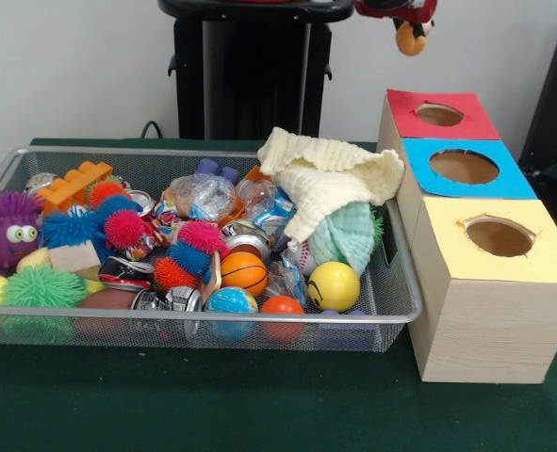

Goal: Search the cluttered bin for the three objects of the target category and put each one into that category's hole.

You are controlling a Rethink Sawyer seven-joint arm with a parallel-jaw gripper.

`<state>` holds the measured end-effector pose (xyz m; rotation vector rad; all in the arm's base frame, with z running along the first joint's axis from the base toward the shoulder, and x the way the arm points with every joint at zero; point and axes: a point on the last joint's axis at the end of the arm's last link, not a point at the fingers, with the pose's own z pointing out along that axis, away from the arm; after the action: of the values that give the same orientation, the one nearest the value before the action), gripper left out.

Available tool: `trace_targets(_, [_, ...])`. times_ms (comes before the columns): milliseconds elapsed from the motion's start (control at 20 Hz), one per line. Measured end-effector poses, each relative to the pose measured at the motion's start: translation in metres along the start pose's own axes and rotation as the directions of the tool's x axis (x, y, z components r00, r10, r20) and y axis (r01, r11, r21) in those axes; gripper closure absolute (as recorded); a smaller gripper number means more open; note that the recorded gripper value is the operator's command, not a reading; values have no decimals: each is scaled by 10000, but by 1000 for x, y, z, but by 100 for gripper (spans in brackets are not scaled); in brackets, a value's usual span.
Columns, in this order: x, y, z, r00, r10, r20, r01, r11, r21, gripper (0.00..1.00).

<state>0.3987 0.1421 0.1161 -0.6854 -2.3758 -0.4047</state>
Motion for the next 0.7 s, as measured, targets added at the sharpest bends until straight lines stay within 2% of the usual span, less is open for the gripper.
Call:
trace_targets(300, [-8, 3, -2, 10000, 40, 33, -40, 10000, -83, 100])
trace_targets(700, [-37, 14, -12, 9994, 206, 287, -193, 9988, -454, 100])
